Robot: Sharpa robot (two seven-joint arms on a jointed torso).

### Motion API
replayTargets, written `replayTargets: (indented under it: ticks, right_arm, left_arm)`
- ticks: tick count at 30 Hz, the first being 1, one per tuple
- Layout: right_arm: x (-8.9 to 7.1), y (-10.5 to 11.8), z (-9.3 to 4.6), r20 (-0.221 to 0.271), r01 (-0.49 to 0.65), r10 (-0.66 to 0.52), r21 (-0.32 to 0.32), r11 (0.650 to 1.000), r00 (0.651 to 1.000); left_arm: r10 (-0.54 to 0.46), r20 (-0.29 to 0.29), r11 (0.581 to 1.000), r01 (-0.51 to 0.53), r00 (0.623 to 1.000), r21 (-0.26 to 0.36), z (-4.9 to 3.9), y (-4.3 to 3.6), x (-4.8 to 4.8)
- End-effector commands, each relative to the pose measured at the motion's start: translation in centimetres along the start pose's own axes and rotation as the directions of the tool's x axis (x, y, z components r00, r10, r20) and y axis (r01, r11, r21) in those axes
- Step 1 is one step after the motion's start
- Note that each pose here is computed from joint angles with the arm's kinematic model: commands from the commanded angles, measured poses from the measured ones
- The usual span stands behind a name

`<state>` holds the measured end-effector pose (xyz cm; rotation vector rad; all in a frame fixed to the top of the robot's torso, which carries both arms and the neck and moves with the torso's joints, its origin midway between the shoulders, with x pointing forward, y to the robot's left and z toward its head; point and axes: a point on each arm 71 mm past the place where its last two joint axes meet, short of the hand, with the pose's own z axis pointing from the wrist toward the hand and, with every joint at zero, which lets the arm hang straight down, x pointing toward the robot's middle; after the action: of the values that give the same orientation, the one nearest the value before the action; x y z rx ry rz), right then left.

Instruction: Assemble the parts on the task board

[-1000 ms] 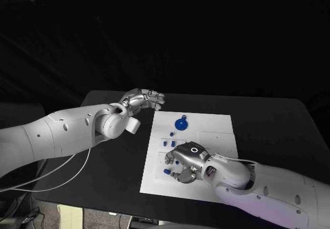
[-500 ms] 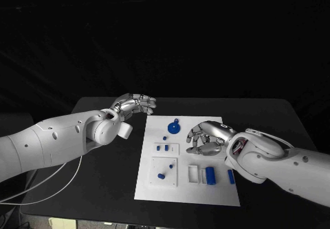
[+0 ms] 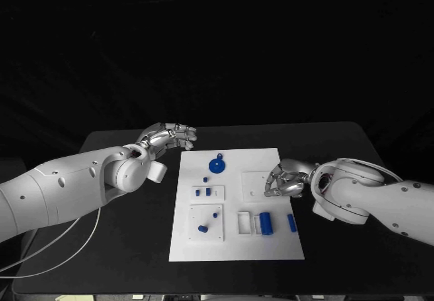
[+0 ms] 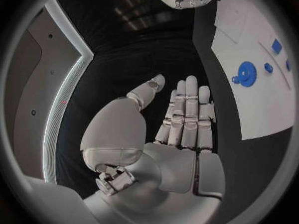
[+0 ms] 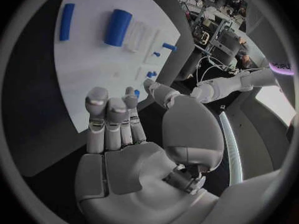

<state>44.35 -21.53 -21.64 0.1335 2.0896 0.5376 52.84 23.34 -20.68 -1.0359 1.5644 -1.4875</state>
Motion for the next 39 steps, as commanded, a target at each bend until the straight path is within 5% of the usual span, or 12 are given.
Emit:
replayTargets:
  ticks: [1, 9, 24, 28, 39]
  right_arm:
    - [0.8, -1.1, -0.2, -0.120, -0.016, 0.033, 0.140, 0.990, 0.992]
    - [2.6, -2.2, 0.0, -0.194, -0.011, 0.052, 0.203, 0.979, 0.980]
    - [6.2, -3.2, 1.3, -0.234, -0.005, 0.061, 0.233, 0.972, 0.970]
    - [7.0, -3.0, 2.0, -0.215, 0.080, -0.034, 0.209, 0.975, 0.976]
    - [9.5, -2.1, 3.1, -0.244, 0.094, -0.047, 0.185, 0.978, 0.969]
  left_arm:
    - [-0.022, -0.017, 1.000, 0.022, 1.000, 0.005, 0.02, 0.25, 0.27]
    - [-0.057, -0.012, 0.998, 0.057, 0.998, -0.006, 0.15, 1.28, 0.58]
    - [-0.082, -0.015, 0.995, 0.082, 0.996, -0.056, 0.28, 4.07, 1.60]
    - [-0.054, 0.034, 0.995, 0.056, 0.998, -0.087, 0.50, 4.55, 1.42]
    - [-0.055, 0.027, 0.992, 0.058, 0.998, -0.115, 0.49, 4.93, 1.50]
